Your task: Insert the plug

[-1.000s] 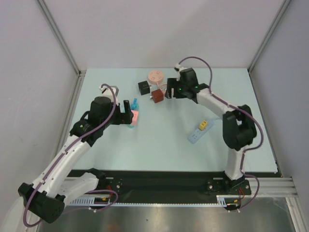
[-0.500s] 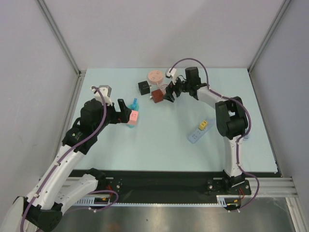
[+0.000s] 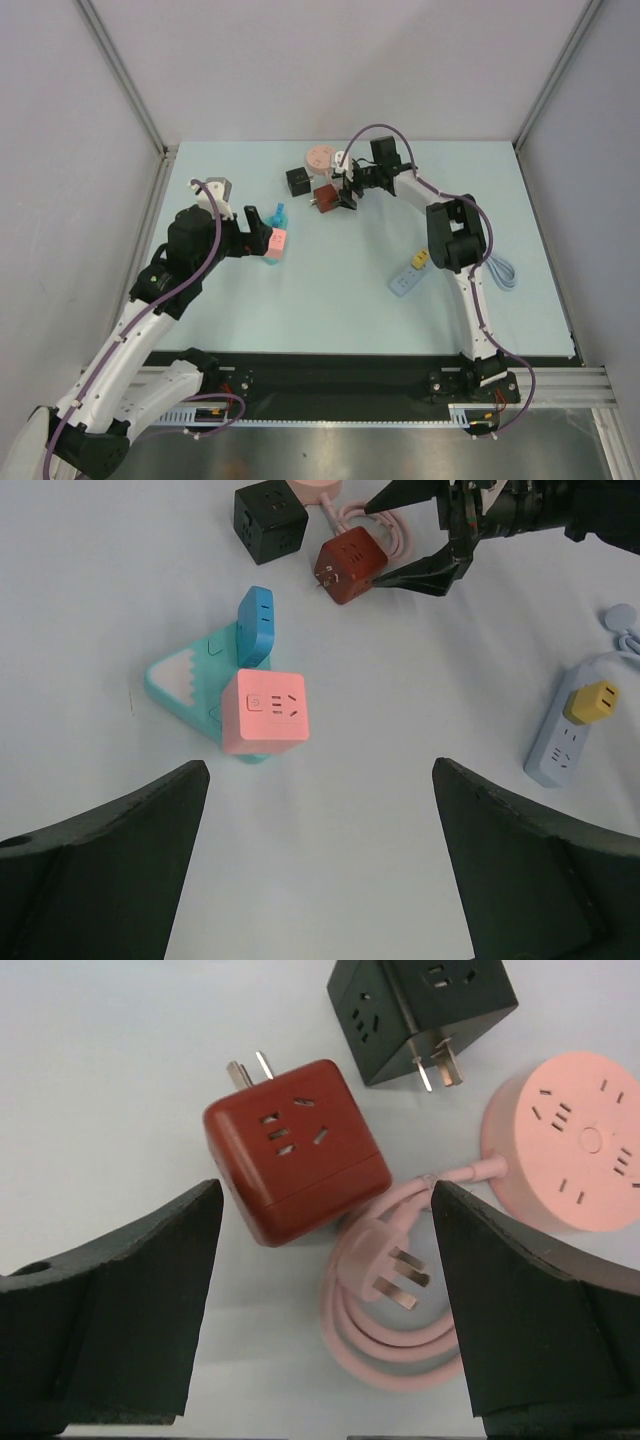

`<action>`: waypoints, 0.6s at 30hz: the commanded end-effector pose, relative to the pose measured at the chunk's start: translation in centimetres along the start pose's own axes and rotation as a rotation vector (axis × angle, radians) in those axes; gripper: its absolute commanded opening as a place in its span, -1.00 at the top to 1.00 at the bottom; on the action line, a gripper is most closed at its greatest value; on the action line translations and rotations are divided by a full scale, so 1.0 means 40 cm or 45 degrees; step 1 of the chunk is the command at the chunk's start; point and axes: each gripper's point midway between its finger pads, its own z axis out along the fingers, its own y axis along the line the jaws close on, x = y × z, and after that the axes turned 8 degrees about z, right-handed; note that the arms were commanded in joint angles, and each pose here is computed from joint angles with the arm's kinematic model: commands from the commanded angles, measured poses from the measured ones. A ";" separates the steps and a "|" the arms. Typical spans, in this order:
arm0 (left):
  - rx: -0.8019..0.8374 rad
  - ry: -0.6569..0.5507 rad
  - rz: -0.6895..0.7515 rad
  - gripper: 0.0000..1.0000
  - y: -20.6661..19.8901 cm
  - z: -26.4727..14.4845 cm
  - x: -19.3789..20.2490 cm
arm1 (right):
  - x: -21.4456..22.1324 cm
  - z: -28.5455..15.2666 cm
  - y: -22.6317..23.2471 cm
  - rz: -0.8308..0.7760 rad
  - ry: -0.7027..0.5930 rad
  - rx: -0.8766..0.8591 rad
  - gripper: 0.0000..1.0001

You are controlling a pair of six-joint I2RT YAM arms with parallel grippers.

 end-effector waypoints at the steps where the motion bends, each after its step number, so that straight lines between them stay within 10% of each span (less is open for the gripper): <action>1: 0.013 -0.044 -0.005 -1.00 -0.001 -0.003 -0.022 | -0.030 0.017 -0.002 -0.140 -0.012 -0.082 -0.77; 18: 0.040 -0.026 -0.012 -0.99 -0.008 0.003 -0.014 | -0.003 0.097 0.069 -0.240 0.068 -0.170 -0.48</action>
